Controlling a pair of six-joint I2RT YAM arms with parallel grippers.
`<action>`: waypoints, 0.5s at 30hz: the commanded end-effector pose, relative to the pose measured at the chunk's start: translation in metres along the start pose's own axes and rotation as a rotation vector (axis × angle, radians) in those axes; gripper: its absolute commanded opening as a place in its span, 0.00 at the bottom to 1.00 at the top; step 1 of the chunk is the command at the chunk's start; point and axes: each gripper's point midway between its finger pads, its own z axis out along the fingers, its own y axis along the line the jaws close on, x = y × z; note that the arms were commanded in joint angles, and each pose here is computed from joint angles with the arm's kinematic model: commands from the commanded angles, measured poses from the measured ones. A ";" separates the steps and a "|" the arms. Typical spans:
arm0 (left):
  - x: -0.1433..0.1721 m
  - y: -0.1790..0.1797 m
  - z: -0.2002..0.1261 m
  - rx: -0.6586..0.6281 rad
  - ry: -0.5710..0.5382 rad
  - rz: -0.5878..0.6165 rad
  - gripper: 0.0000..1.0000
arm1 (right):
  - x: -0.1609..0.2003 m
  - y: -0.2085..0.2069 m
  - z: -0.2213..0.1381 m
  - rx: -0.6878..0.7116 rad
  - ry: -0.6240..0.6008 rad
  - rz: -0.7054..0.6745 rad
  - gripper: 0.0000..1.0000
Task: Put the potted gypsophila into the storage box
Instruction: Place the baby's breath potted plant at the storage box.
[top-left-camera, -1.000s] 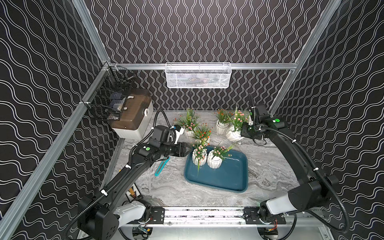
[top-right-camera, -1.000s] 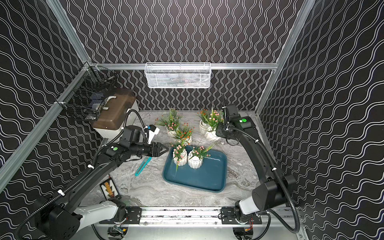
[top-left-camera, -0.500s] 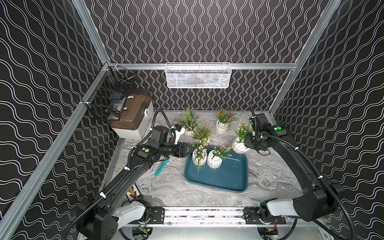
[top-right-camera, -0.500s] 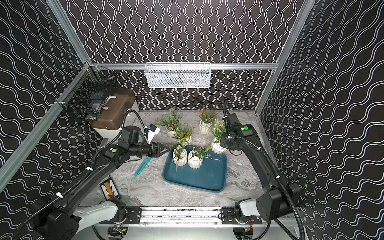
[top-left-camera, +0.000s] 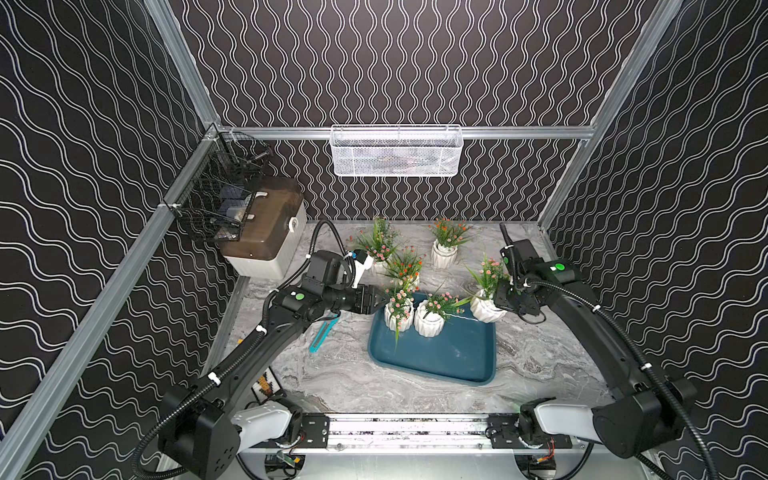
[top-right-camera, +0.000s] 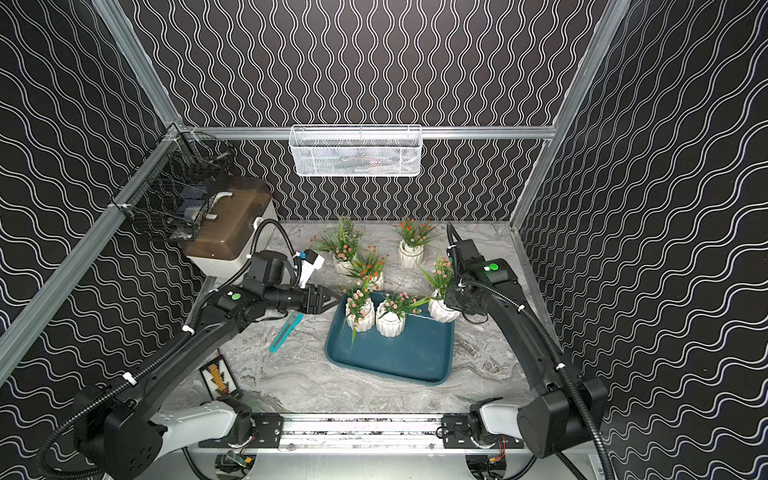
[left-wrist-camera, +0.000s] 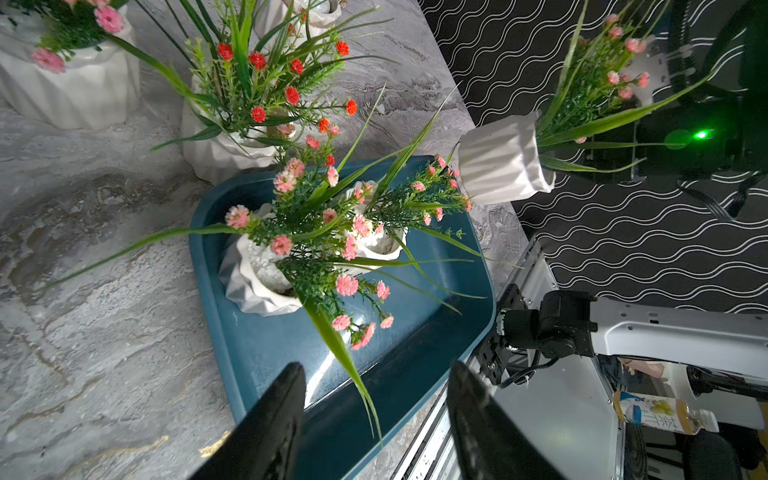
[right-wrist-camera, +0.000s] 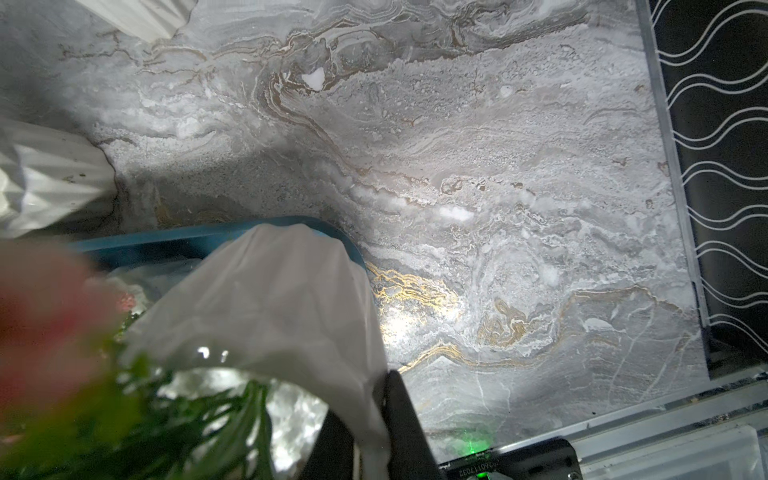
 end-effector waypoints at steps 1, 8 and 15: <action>-0.008 -0.002 -0.001 0.001 -0.024 0.038 0.59 | -0.001 -0.010 -0.010 0.026 -0.034 0.021 0.01; -0.008 -0.003 0.000 0.007 -0.029 0.043 0.58 | -0.004 -0.002 -0.015 -0.024 -0.031 0.032 0.00; -0.008 -0.008 0.000 0.040 -0.027 0.043 0.59 | 0.011 0.013 0.017 -0.050 0.066 0.005 0.00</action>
